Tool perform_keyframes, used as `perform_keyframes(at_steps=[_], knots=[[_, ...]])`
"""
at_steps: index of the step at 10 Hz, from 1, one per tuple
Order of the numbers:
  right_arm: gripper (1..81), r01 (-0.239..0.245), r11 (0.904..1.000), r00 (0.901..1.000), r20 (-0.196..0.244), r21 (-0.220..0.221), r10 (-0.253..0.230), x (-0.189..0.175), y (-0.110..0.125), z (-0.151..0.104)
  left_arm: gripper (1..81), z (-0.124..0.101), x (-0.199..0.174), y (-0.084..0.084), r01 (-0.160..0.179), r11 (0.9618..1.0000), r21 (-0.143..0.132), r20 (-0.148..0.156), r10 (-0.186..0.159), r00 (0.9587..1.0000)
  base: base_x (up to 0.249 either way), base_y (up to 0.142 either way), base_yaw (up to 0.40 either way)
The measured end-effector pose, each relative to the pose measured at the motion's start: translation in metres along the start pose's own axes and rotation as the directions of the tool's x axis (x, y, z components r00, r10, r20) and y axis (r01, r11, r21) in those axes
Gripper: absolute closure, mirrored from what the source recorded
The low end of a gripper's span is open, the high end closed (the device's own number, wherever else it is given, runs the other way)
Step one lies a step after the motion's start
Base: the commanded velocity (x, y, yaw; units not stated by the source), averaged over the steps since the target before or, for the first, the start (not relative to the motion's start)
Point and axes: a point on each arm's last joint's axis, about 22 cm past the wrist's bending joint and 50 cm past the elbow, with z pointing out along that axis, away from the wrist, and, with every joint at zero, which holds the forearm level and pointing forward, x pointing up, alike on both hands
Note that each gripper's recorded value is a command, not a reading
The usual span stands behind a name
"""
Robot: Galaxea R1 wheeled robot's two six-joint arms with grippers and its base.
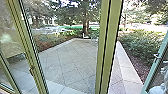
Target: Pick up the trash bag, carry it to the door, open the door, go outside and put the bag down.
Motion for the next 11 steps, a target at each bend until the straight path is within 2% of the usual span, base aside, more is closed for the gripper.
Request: perform_keyframes(at_steps=[2,3,5,8,9,11], knots=[[1.0,0.011,0.9977,0.9999,0.002,0.067,-0.011,-0.034,-0.044,0.018,81.1,0.001,0.005,0.000,-0.002,1.0000,0.000,-0.005,0.002,1.0000,0.000,0.000,0.000],[1.0,0.004,0.9966,0.9999,0.015,0.082,-0.005,-0.050,-0.053,0.021,81.1,0.001,0.009,-0.001,-0.003,1.0000,-0.001,-0.005,0.003,1.0000,0.000,0.000,0.000],[1.0,-0.008,0.9970,0.9999,0.012,0.077,0.007,-0.060,-0.051,0.024,81.1,0.002,0.009,-0.001,-0.005,1.0000,-0.003,0.001,0.005,1.0000,0.000,0.000,0.000],[1.0,0.027,0.9988,0.9996,0.008,0.040,-0.027,-0.069,-0.053,0.035,81.1,0.002,0.008,0.000,-0.004,1.0000,-0.005,0.006,0.004,1.0000,0.000,0.000,0.000],[1.0,0.021,0.9989,0.9997,-0.010,0.042,-0.021,-0.067,-0.059,0.039,81.1,0.002,0.009,0.000,-0.002,1.0000,-0.004,0.003,0.002,1.0000,0.000,0.000,0.000],[1.0,0.021,0.9984,0.9997,-0.017,0.053,-0.020,-0.066,-0.069,0.041,81.1,0.002,0.011,-0.001,0.023,0.9997,0.000,0.002,-0.023,0.9997,0.000,0.000,0.000]])
